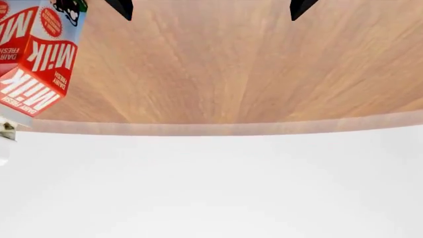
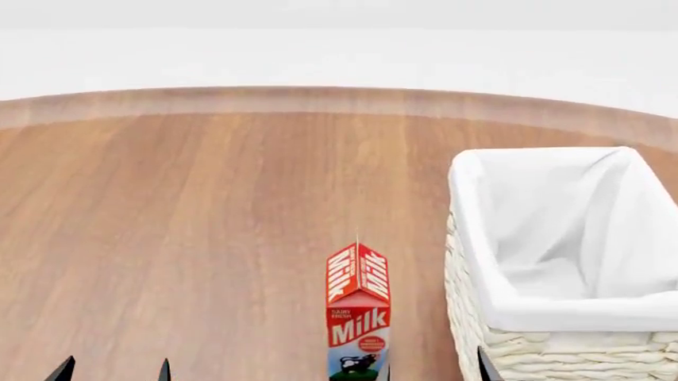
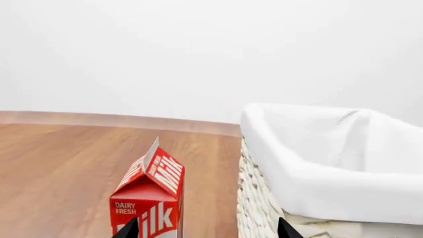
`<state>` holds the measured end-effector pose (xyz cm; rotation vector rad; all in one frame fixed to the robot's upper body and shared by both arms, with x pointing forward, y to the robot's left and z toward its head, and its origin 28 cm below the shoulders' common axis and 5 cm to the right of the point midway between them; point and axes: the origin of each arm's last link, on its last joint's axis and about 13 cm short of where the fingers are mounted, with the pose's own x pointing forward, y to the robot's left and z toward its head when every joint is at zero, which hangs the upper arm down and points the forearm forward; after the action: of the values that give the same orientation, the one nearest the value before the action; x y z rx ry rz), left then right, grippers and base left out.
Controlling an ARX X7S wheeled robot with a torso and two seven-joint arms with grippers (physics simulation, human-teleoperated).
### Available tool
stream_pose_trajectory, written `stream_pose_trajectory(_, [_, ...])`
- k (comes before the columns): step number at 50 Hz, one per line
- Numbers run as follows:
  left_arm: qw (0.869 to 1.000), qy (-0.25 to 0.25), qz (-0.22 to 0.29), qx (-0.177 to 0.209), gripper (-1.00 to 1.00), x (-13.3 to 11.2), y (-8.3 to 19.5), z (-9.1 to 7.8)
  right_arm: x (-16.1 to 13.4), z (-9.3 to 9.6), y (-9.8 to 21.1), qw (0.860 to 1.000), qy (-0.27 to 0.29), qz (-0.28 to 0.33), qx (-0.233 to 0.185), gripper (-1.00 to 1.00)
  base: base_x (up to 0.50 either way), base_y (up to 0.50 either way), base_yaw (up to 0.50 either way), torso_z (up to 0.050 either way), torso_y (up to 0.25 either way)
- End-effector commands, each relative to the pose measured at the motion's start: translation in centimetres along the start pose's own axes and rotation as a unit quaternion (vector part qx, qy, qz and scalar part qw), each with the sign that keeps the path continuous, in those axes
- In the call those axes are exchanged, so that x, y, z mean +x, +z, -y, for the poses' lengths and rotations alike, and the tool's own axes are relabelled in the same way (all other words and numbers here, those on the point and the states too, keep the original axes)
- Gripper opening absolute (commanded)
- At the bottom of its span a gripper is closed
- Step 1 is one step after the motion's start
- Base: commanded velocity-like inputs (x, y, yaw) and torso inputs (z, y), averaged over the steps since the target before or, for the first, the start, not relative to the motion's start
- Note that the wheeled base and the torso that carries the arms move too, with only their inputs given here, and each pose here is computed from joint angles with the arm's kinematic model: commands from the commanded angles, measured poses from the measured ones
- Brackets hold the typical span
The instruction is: Pick up the orange juice, and put it in the basket.
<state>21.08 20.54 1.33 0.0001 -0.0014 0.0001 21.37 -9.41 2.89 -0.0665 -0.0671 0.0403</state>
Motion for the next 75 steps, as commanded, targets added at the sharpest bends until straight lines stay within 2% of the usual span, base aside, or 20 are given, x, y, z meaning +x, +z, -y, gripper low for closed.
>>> stream_pose_trajectory(1, [1.0, 0.0, -0.001, 0.0, 1.0, 0.0, 0.0, 0.0, -0.9, -0.3, 0.4, 1.0, 0.016, -0.002, 0.016, 1.0, 0.0, 0.0, 0.0, 0.0, 0.0])
stream_pose_trajectory(6, [1.0, 0.0, -0.001, 0.0, 1.0, 0.0, 0.0, 0.0, -2.2, -0.8, 0.5, 1.0, 0.029, -0.001, -0.005, 1.0, 0.0, 0.0, 0.0, 0.0, 0.0])
stream_pose_trajectory(12, [1.0, 0.0, -0.001, 0.0, 1.0, 0.0, 0.0, 0.0, -3.7, -1.2, 0.7, 0.999, 0.048, 0.006, -0.007, 1.0, 0.0, 0.0, 0.0, 0.0, 0.0])
stream_pose_trajectory(13, [1.0, 0.0, -0.001, 0.0, 1.0, 0.0, 0.0, 0.0, -4.1, -1.4, 0.7, 0.998, 0.048, 0.011, -0.026, 1.0, 0.0, 0.0, 0.0, 0.0, 0.0])
stream_pose_trajectory(41, [1.0, 0.0, -0.001, 0.0, 1.0, 0.0, 0.0, 0.0, -7.2, -2.7, -0.1, 0.992, 0.121, 0.014, -0.033, 1.0, 0.0, 0.0, 0.0, 0.0, 0.0])
stream_pose_trajectory(59, [1.0, 0.0, -0.001, 0.0, 1.0, 0.0, 0.0, 0.0, -7.9, -3.5, -1.7, 0.99, 0.134, -0.004, -0.032, 1.0, 0.0, 0.0, 0.0, 0.0, 0.0])
stream_pose_trajectory(75, [1.0, 0.0, -0.001, 0.0, 1.0, 0.0, 0.0, 0.0, -6.5, -4.2, -3.3, 0.991, 0.125, -0.017, -0.037, 1.0, 0.0, 0.0, 0.0, 0.0, 0.0])
